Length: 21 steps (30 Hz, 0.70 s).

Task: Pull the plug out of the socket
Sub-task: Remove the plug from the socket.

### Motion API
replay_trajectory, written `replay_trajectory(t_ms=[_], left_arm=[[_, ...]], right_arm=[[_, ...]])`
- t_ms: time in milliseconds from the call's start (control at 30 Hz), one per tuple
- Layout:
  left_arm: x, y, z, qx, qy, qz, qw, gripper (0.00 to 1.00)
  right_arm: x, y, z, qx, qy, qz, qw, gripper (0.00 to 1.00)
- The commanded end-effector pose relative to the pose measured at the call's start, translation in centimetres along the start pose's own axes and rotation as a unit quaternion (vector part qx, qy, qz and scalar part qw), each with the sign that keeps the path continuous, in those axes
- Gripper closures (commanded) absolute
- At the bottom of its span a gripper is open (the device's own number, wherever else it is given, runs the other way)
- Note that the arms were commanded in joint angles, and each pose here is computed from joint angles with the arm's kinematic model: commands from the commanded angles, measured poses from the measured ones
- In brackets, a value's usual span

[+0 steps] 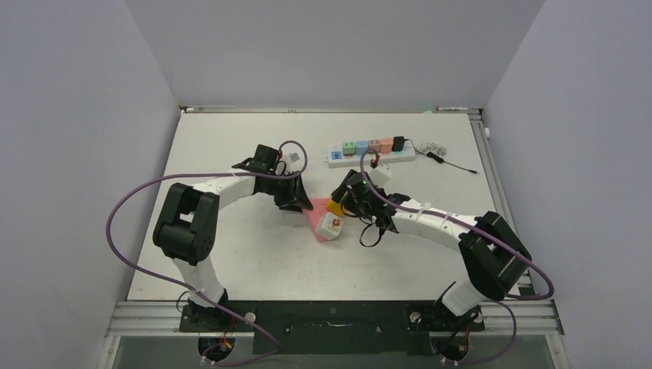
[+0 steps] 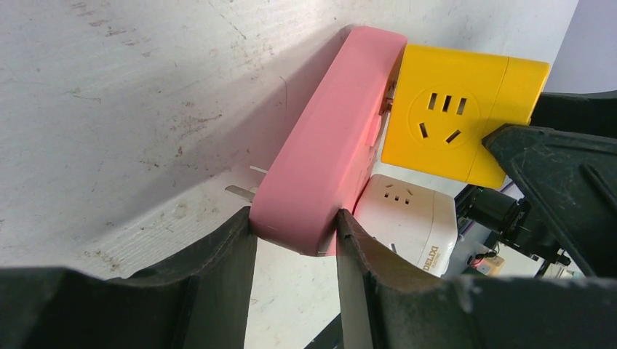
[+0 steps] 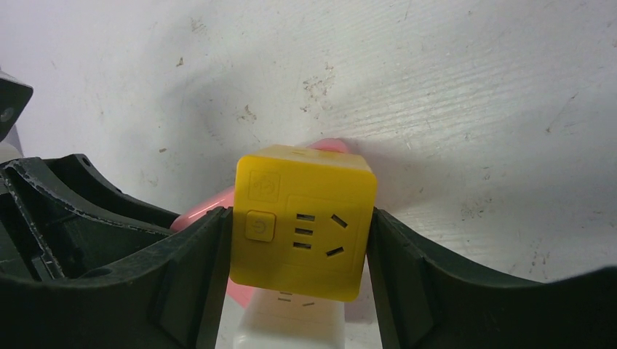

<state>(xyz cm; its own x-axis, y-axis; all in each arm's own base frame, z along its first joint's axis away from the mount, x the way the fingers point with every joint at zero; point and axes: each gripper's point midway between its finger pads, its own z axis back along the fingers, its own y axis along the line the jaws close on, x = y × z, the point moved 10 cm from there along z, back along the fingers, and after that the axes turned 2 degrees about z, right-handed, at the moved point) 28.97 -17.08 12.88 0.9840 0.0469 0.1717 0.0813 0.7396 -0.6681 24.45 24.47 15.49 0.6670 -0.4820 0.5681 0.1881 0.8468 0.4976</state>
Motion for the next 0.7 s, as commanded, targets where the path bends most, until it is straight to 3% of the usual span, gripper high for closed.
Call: replay_trajectory(t_ms=[0, 300, 667], left_arm=[[0.4, 0.5, 0.1, 0.045, -0.024, -0.041, 0.998, 1.0], [0.4, 0.5, 0.2, 0.048, -0.026, -0.041, 0.998, 1.0], [0.4, 0.9, 0.0, 0.066, -0.029, -0.037, 0.997, 1.0]], right_arm=[[-1.6, -2.8, -1.1, -0.02, 0.053, -0.012, 0.998, 0.95], [-1.2, -2.7, -0.7, -0.023, 0.035, -0.012, 0.999, 0.95], [-0.3, 0.9, 0.4, -0.056, -0.023, 0.072, 0.996, 0.95]])
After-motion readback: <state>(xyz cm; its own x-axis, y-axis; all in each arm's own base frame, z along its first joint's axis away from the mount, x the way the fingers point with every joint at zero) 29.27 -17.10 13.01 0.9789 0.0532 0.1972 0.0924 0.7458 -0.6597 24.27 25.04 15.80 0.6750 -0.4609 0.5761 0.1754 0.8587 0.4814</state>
